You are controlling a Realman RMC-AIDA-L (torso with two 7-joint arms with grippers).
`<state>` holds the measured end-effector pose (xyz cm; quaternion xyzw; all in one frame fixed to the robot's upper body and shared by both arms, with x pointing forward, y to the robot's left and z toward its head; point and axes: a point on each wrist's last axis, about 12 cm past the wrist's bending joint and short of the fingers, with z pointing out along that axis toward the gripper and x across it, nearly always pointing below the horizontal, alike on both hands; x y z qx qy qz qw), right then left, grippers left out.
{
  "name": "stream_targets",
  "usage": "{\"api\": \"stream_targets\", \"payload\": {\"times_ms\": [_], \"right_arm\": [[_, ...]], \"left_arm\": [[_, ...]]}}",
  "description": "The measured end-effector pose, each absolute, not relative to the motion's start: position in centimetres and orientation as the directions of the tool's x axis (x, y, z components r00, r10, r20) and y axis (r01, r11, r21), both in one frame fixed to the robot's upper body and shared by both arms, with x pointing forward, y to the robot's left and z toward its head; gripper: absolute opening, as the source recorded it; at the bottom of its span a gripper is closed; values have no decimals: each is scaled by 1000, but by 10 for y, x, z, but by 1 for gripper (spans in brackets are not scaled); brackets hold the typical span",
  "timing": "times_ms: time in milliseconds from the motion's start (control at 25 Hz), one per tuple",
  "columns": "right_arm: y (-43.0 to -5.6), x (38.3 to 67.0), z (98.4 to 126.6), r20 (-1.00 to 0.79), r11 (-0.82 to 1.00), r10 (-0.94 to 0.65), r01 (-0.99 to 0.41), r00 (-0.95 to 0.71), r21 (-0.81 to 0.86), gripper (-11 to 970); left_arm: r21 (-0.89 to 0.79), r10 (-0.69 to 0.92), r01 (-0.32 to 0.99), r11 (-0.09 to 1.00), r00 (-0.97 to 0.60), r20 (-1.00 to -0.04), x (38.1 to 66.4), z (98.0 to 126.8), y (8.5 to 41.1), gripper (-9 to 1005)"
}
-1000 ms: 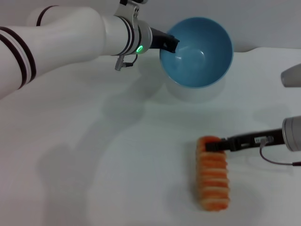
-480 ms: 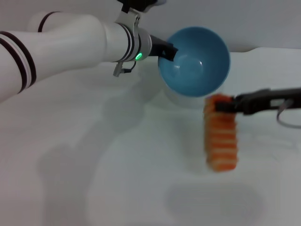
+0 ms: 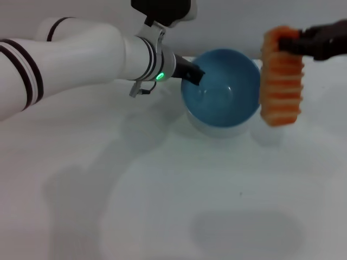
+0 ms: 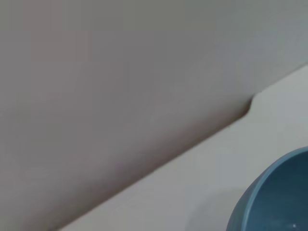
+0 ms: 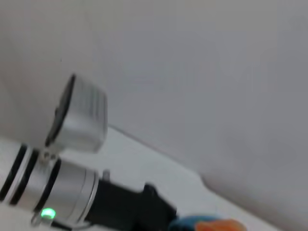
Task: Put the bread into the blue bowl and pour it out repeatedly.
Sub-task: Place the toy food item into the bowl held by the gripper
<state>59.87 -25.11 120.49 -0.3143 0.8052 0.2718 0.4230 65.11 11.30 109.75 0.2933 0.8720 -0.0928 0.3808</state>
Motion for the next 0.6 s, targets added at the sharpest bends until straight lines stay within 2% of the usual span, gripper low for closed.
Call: {"api": "stream_targets", "payload": {"times_ms": [200,360,600], "right_arm": [[-248,608,1215,-880,674,-262,-728,-396,127,253],[-235,617,1195,-872,673,-283,-731,-399,115,237],[-221,621,1173,-847,668,-303,-732,-436,138,214]], "left_arm": [[53,472,619,784,-539,-697,645,1099,103,-2],[57,506,666,743,-505,-700,638,1104,87,-2],[3,467,667,745,-519,-716,636,1108,78,-3]]}}
